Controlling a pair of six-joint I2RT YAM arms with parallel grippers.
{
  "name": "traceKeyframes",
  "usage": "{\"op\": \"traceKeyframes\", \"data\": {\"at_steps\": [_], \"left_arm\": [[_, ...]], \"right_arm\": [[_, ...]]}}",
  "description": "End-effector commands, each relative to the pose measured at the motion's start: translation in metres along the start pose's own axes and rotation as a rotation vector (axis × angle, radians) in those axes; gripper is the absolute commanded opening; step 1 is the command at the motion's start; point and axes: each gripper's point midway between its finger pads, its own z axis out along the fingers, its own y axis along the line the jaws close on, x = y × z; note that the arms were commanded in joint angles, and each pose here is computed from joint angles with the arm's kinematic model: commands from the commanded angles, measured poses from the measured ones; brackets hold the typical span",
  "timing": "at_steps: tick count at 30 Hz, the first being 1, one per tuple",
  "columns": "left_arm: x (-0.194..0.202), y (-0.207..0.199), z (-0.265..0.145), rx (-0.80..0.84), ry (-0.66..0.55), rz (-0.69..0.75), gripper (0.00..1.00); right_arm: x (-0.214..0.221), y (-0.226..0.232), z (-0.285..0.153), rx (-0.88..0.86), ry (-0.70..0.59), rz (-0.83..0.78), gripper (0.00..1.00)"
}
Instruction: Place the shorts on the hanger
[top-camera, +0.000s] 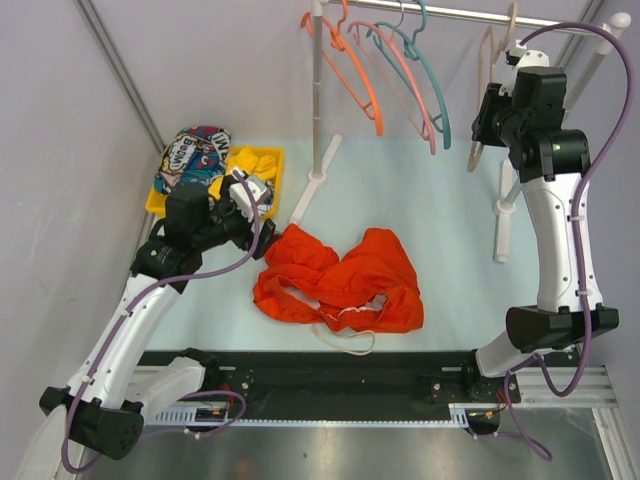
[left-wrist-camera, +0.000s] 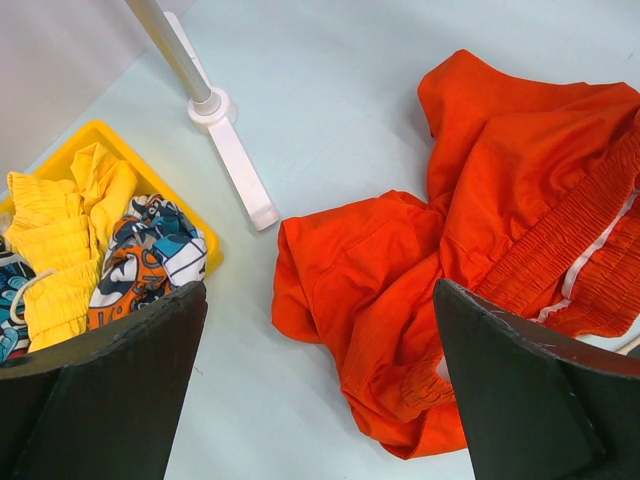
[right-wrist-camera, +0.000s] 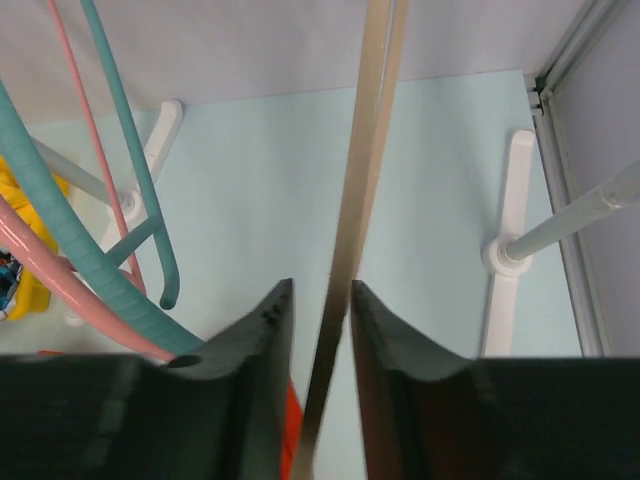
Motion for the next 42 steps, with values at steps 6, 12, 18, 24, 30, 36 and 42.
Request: {"op": "traceKeyframes", "data": {"at_steps": [6, 12, 18, 24, 30, 36, 42], "left_arm": [[-0.013, 0.006, -0.004, -0.028, -0.039, -0.001, 1.0], [-0.015, 0.007, -0.004, -0.03, -0.038, 0.002, 1.0], [-0.017, 0.007, -0.002, -0.021, -0.038, -0.006, 1.0], [-0.015, 0.002, -0.002, 0.006, -0.03, -0.007, 1.0], [-0.004, -0.006, 0.004, 0.061, 0.008, -0.02, 1.0], [0.005, -0.014, 0.011, 0.109, 0.031, -0.068, 1.0], [0.022, -0.031, 0.017, 0.187, 0.063, -0.122, 1.0]], "right_arm": [[-0.021, -0.018, -0.017, 0.049, -0.074, 0.029, 0.02], [-0.046, -0.019, -0.042, 0.02, -0.168, 0.039, 0.0], [-0.073, -0.017, -0.075, -0.005, -0.308, -0.003, 0.0], [-0.057, -0.023, -0.103, 0.01, -0.311, -0.057, 0.0], [0.028, -0.043, -0.126, 0.067, -0.135, -0.152, 0.0], [0.098, -0.059, -0.159, 0.078, 0.033, -0.289, 0.0], [0.181, -0.066, -0.17, -0.032, 0.319, -0.517, 0.0]]}}
